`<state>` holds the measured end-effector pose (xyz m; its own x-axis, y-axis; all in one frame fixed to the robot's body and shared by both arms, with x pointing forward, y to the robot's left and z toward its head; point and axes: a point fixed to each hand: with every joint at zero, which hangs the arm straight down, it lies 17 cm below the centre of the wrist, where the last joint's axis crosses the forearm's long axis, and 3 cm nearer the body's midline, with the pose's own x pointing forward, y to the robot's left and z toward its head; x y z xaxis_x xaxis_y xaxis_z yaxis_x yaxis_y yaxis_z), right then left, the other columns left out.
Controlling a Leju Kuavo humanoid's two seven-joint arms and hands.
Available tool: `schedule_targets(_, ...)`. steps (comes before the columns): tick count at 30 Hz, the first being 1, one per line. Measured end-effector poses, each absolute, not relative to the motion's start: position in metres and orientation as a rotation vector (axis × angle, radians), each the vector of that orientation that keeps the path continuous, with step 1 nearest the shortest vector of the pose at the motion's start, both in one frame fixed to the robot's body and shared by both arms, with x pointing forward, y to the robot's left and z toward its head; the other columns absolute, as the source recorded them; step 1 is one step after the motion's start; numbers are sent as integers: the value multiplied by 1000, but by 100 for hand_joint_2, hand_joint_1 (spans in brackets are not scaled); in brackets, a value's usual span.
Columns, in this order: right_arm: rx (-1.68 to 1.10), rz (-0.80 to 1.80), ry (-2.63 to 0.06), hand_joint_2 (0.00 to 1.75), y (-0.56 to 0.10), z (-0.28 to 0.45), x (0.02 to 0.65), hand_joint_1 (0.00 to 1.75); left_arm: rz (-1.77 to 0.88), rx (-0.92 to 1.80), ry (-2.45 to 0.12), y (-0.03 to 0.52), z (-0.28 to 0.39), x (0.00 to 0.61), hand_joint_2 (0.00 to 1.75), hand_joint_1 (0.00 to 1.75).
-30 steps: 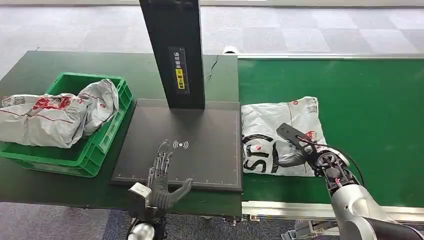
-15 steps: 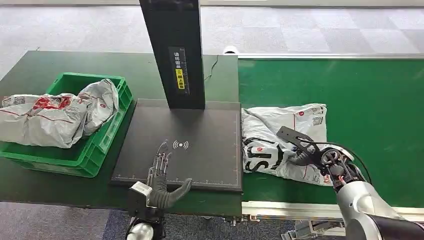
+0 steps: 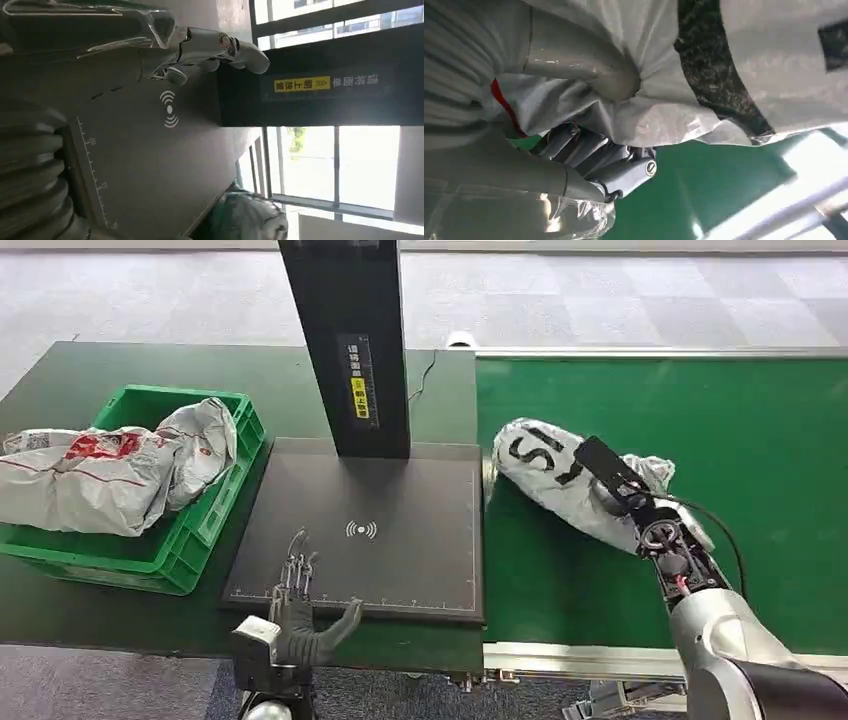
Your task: Moved the parcel from conveyor to table for the left to box.
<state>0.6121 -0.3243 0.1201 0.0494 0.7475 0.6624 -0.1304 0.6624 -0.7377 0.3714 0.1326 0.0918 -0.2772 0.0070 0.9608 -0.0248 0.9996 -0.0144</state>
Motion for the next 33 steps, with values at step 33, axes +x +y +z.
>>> schedule_targets(33, -88, 1116, -1901, 175, -4, 193, 506, 175, 163, 172, -2071, 203, 175, 392, 175, 0)
